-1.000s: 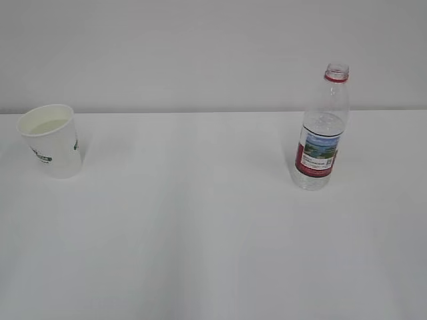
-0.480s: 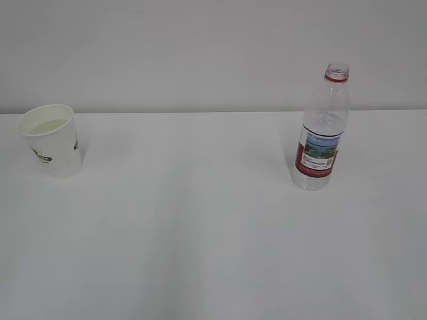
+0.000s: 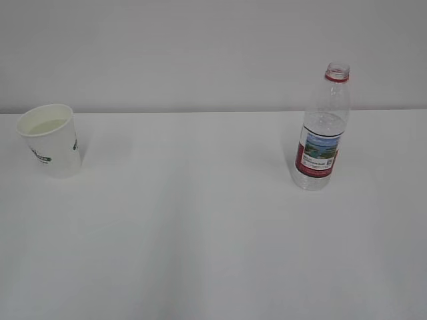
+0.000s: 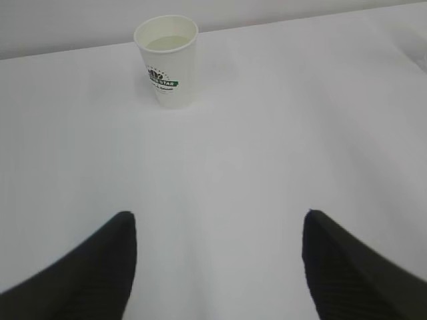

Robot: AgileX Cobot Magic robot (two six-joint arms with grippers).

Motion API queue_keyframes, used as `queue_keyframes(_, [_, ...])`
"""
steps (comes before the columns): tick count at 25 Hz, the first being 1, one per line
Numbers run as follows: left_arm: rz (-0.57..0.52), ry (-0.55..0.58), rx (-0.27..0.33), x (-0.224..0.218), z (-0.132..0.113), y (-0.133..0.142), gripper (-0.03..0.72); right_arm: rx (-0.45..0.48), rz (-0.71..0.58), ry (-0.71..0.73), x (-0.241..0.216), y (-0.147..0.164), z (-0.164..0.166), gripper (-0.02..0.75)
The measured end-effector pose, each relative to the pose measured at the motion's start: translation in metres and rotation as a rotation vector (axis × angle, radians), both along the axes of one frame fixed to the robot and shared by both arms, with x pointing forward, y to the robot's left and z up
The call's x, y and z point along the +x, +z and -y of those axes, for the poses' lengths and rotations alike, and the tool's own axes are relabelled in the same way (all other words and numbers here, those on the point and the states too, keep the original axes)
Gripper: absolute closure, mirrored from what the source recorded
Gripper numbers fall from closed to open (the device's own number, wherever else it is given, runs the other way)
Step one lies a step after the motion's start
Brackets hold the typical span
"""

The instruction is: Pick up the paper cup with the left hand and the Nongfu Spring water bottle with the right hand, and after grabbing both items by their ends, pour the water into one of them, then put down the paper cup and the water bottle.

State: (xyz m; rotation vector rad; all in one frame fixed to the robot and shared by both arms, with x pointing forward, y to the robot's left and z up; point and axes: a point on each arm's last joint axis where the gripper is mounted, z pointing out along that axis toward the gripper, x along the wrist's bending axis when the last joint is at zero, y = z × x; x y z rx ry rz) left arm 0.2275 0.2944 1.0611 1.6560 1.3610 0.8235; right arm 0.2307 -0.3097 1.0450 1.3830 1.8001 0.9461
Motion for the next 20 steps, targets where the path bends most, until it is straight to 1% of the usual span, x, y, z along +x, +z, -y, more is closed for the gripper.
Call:
queue_keyframes(13, [0.001,0.0,0.0,0.0001,0.0,0.0001,0.167,-0.006,0.002,-0.003,0.0001,0.0,0.0005,0.15])
queue_keyframes(20, [0.001,0.0,0.0,0.0001,0.0,0.0001,0.171,-0.006,0.002,-0.003,0.0001,0.0,0.0005,0.15])
